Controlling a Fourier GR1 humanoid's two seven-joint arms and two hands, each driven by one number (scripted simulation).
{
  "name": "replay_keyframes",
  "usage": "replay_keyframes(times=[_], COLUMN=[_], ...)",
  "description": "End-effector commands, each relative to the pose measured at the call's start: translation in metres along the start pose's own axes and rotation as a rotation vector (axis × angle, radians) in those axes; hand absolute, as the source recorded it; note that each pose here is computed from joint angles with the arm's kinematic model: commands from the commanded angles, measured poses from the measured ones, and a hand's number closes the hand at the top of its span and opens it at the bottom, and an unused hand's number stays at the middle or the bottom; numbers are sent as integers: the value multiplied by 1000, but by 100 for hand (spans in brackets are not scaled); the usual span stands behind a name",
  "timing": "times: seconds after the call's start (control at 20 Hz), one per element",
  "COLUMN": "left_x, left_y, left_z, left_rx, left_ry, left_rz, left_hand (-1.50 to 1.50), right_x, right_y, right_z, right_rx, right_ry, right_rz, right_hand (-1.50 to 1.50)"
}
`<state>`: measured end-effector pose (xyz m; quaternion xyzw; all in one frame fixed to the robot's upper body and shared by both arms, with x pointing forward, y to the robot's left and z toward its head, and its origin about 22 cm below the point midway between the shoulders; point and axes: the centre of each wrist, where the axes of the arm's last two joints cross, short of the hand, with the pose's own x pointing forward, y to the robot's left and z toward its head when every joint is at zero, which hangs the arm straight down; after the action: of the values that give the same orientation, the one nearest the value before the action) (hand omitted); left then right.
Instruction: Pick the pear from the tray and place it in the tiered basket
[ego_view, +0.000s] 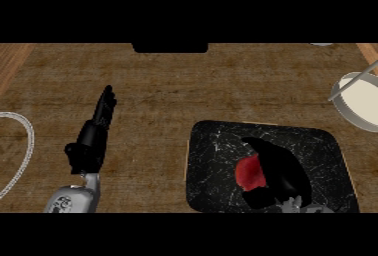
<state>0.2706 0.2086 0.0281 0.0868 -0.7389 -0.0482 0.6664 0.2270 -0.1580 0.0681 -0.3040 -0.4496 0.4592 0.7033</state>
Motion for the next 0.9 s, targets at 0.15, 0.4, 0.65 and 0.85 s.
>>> replay_keyframes(times=[0.15,0.4,0.65,0.85], left_x=[1,12,-5,-9], left_y=[5,-7,7,10], left_z=[-5,-1,5,13], left_rx=[-7,-8,5,15], left_ry=[14,-6,14,5], left_rz=[2,-7,-2,8], left_hand=[0,0,0,0], right_x=[-19,-59,-142,-176], right_y=[11,1,-34,-54], right_z=[-13,-27,-20,-8], right_rx=[-130,-83,46,-38], right_ry=[-45,-13,8,19], right_rz=[154,307,569,585], right_hand=[150,150,150,150])
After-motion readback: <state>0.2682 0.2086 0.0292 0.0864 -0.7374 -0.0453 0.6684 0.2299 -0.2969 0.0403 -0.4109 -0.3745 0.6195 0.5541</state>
